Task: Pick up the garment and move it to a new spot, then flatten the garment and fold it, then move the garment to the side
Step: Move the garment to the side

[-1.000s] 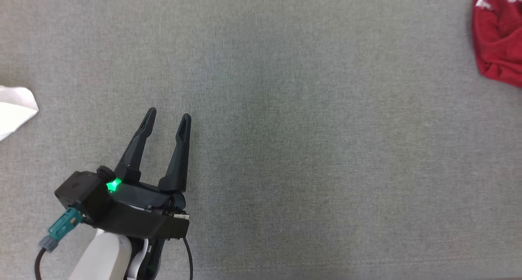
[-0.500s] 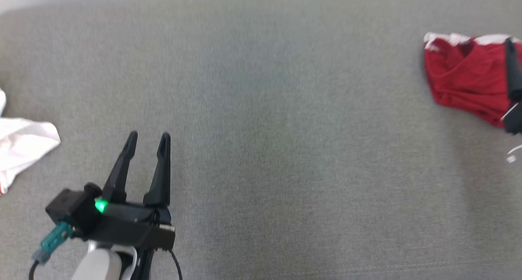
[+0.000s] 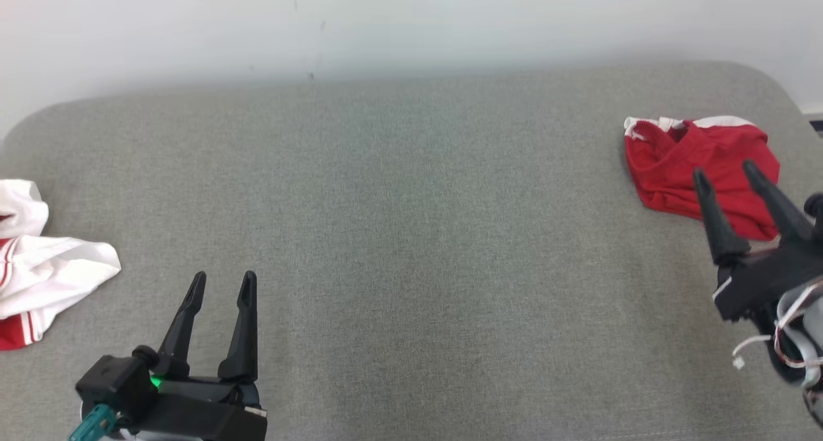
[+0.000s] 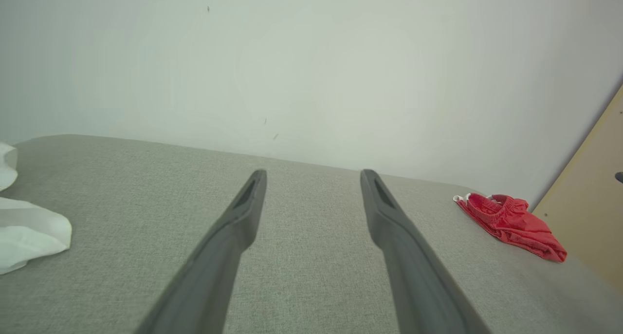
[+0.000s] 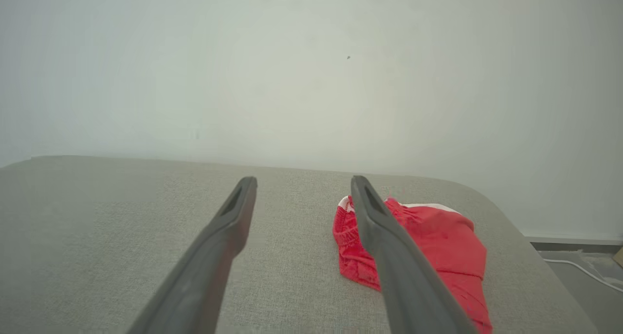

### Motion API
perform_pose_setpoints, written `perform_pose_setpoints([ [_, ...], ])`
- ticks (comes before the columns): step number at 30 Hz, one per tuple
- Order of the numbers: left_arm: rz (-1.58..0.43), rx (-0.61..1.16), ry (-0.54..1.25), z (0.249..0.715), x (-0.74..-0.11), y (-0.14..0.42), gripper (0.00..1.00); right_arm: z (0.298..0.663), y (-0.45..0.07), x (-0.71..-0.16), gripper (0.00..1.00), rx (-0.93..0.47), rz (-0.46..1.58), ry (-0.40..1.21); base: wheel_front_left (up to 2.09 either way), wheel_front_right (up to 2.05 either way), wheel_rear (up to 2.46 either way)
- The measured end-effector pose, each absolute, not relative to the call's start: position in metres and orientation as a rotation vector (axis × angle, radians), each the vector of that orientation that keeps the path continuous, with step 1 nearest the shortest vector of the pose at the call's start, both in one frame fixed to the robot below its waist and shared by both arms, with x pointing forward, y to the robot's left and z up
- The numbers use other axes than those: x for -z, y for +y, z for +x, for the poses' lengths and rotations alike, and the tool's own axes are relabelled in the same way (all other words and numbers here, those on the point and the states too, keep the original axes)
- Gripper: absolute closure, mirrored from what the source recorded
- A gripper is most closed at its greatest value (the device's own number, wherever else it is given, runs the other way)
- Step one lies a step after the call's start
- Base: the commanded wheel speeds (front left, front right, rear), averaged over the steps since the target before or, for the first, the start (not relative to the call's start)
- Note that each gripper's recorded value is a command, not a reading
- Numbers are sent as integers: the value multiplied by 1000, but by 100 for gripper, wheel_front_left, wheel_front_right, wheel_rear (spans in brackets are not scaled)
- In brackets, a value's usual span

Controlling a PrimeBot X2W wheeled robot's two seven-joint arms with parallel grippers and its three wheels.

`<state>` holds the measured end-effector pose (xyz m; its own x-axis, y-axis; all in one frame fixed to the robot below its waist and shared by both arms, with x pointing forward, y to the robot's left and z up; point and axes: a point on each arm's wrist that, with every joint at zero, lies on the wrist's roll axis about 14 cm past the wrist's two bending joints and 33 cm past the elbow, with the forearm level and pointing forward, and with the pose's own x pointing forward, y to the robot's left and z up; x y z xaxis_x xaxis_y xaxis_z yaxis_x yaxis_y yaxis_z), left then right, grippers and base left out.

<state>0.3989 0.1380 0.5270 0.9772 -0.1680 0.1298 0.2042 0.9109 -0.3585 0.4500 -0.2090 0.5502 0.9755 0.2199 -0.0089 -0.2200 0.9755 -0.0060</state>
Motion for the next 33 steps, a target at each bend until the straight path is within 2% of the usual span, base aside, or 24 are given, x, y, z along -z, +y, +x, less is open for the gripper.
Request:
perform_pose_setpoints([
  [7,-362,151,-119,386,-533,148,0,422,-201,-559,0,-222,81,-39,0,0,0],
  [11,-372,112,-137,383,-538,154,0,402,-200,-544,0,-199,144,-16,0,0,0],
  [20,-382,38,-111,365,-526,166,0,382,-204,-542,0,-89,233,-81,0,0,0],
  [33,-333,3,-90,356,-516,170,0,359,-177,-543,0,-106,255,-118,0,0,0],
])
